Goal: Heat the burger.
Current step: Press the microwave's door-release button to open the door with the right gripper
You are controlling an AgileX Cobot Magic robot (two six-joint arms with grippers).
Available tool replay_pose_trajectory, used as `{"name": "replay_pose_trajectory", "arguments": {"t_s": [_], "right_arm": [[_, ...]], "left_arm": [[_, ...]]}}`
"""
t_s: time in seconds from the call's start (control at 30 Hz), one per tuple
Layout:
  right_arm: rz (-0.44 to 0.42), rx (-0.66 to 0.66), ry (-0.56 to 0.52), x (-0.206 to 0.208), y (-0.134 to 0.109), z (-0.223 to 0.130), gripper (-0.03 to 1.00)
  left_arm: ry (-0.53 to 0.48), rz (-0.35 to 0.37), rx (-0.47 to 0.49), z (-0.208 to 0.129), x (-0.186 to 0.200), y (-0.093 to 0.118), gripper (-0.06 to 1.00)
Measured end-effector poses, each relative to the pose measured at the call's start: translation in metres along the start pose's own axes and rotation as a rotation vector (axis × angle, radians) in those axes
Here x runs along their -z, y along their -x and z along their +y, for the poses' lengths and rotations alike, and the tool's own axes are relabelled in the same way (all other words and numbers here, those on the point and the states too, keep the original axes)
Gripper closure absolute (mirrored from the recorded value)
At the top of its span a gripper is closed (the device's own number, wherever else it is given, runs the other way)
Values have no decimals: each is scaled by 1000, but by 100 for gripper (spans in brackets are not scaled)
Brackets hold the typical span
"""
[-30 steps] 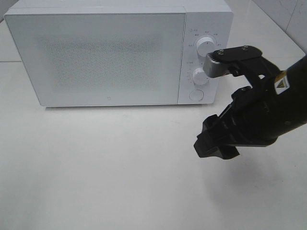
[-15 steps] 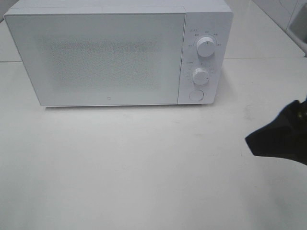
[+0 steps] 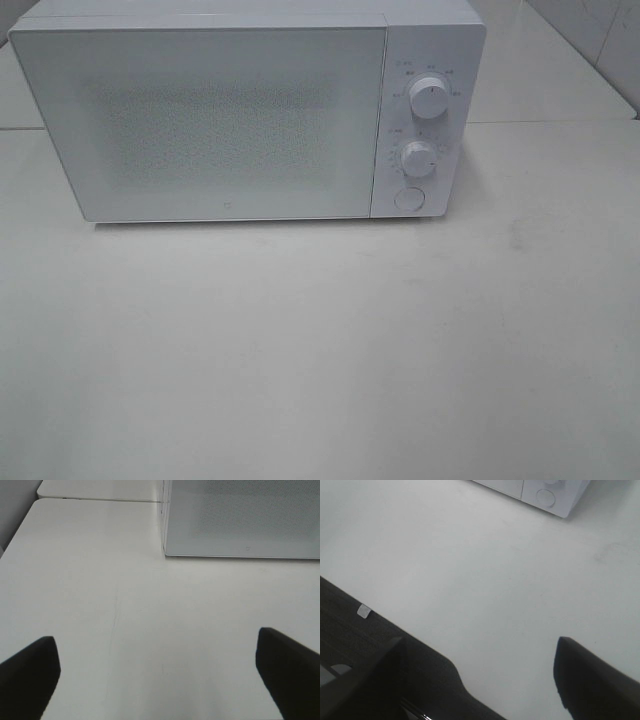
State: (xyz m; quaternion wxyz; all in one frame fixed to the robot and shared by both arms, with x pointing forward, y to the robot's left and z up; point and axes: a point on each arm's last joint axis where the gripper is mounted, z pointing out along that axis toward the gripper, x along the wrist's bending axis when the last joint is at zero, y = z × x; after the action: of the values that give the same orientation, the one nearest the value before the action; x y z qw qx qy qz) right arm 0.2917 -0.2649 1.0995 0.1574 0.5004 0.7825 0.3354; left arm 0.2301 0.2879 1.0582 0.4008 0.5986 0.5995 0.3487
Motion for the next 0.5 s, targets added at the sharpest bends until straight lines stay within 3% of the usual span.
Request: {"name": "replay_pose_trajectory", "arguments": {"t_s": [0.1,0.2,0.5], "right_arm": [[-24,-28,17,6,3,-5,19],[-117,-102,88,23,8,-19,19],[-225,-166,239,45,6,-40,19]], "left_arm": [[0,0,0,0,0,0,-4],[0,0,0,0,0,0,-4],[0,0,0,0,0,0,-4]]}}
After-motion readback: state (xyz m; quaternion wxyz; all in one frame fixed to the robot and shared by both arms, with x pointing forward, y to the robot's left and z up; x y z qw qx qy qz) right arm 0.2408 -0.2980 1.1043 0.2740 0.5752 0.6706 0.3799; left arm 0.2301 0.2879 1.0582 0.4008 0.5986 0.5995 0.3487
